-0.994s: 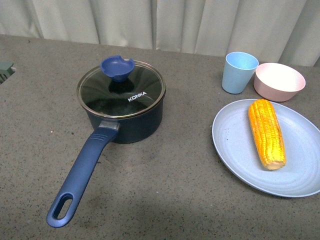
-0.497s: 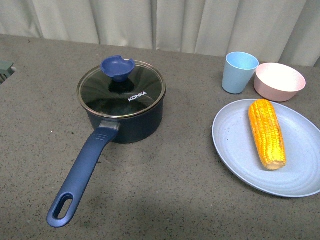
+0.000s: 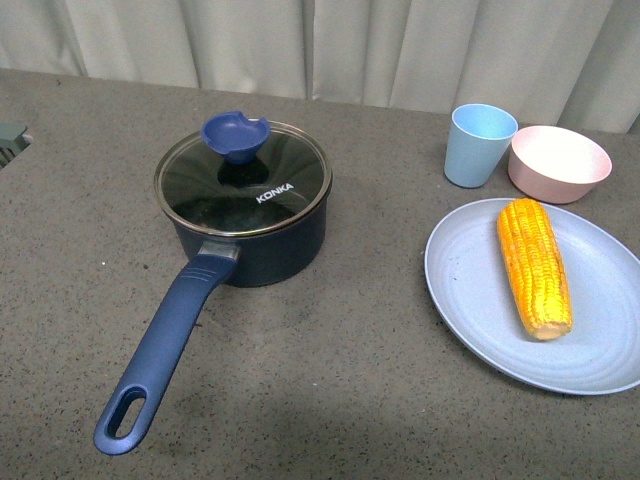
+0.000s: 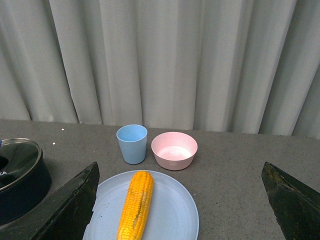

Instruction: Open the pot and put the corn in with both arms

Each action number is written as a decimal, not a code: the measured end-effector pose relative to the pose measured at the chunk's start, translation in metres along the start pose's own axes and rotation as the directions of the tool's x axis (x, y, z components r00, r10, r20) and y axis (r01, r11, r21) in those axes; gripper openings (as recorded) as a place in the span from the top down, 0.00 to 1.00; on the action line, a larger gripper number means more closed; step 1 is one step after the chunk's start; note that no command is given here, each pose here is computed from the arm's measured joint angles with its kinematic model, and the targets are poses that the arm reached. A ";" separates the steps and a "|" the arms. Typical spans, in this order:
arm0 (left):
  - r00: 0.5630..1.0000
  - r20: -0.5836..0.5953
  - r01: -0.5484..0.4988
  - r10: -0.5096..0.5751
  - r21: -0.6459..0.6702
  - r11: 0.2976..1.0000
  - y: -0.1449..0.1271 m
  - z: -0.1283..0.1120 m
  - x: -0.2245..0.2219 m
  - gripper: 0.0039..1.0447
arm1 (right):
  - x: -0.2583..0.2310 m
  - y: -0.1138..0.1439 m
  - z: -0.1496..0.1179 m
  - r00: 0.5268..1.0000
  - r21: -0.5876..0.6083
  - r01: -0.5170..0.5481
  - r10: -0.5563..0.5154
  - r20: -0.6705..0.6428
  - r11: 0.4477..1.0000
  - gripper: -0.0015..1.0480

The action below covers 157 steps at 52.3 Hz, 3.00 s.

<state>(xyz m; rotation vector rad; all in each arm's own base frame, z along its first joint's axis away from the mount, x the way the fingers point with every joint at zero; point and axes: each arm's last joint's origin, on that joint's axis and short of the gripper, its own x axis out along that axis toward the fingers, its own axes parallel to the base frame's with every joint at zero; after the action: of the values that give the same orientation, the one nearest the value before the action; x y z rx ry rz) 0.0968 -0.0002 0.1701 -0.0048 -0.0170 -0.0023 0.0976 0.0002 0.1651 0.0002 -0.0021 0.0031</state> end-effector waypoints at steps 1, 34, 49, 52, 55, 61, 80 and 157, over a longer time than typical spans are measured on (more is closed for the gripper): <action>1.000 0.000 0.000 0.000 0.000 1.000 0.000 0.000 0.000 0.06 | 0.000 0.000 0.000 1.000 0.000 0.000 0.000 0.000 1.000 0.09; 1.000 0.000 0.000 0.000 0.000 1.000 0.000 0.000 0.000 0.06 | 0.000 0.000 0.000 1.000 0.000 0.000 0.000 0.000 1.000 0.09; 0.978 -0.202 -0.059 0.041 -0.080 0.995 -0.011 -0.007 0.021 0.06 | 0.000 0.000 0.000 1.000 0.000 0.000 0.000 0.000 1.000 0.09; 0.981 -0.192 -0.010 -0.012 -0.113 0.993 -0.019 -0.002 0.039 0.06 | 0.000 0.000 0.000 1.000 0.000 0.000 0.000 0.000 1.000 0.09; 0.984 -0.163 0.049 -0.070 -0.134 0.990 -0.030 0.005 0.061 0.06 | 0.000 0.000 0.000 1.000 0.000 0.000 0.000 0.000 1.000 0.09; 0.975 -0.139 0.155 -0.174 -0.141 0.978 -0.055 0.010 0.099 0.06 | 0.000 0.000 0.000 1.000 0.000 0.000 0.000 0.000 1.000 0.09; 0.941 -0.178 0.278 -0.290 -0.088 0.957 -0.108 -0.012 0.171 0.06 | 0.000 0.000 0.000 1.000 0.000 0.000 0.000 0.000 1.000 0.09; 0.933 -0.301 0.214 -0.197 0.026 0.976 -0.142 -0.096 0.258 0.38 | 0.000 0.000 0.000 1.000 0.000 0.000 0.000 0.000 1.000 0.09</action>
<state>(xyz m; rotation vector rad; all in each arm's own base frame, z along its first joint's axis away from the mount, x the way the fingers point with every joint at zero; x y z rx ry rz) 0.3556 -0.1429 0.0796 0.0565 0.2839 -0.2129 0.0976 0.0002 0.1651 0.0002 -0.0021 0.0031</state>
